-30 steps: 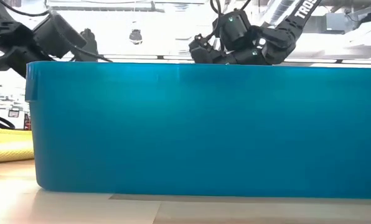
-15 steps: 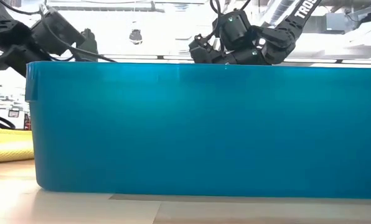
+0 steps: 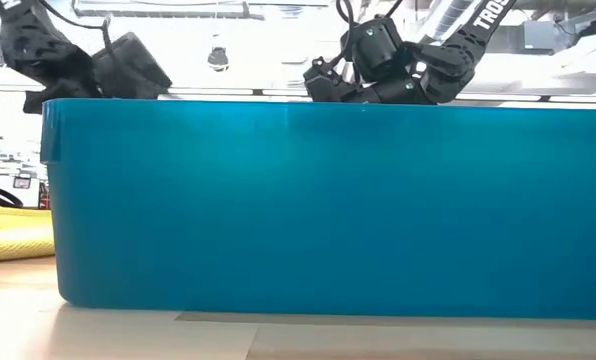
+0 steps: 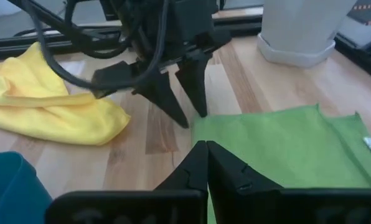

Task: Fold microfiber towels
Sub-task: Fold the top green microfiber towel

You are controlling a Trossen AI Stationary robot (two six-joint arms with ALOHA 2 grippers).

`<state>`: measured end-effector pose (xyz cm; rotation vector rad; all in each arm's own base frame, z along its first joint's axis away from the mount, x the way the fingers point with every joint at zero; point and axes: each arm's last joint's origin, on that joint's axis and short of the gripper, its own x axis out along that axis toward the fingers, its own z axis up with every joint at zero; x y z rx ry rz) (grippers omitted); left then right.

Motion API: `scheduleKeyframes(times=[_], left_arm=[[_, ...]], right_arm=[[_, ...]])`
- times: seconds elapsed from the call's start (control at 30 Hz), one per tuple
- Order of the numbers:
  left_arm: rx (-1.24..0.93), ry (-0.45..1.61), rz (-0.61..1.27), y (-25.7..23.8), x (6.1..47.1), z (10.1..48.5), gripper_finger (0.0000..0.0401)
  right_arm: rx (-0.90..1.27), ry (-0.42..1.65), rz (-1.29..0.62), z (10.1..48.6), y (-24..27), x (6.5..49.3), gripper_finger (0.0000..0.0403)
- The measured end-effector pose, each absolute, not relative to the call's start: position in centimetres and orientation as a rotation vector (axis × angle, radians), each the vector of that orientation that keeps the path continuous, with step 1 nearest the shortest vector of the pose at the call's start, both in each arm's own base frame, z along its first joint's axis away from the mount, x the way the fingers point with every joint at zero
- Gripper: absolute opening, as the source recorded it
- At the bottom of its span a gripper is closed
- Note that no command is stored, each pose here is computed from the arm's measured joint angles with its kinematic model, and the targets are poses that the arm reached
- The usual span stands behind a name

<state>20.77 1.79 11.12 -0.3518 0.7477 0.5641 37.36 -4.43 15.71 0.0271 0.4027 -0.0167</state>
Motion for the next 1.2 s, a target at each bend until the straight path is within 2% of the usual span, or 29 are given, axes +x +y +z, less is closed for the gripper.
scheduleKeyframes(times=[0.4,0.5,0.73,1.03,1.2], left_arm=[[-0.346,0.767,0.593,1.9,21.0,10.4,0.0136],[-0.339,0.788,0.607,1.9,21.1,10.0,0.0111],[-0.372,0.775,0.633,1.9,21.1,9.8,0.0011],[-0.437,0.754,0.621,1.8,21.4,10.0,0.0003],[-0.404,0.765,0.594,1.8,22.2,10.6,0.0004]], right_arm=[[0.052,0.438,-0.010,15.4,-4.1,37.3,0.0033],[0.052,0.442,-0.012,15.4,-4.1,37.2,0.0029],[0.095,0.503,-0.012,14.6,-3.9,37.1,0.0021],[0.129,0.577,-0.013,9.8,-3.6,37.8,0.0018],[0.145,0.616,-0.028,8.5,-4.0,37.7,0.0017]])
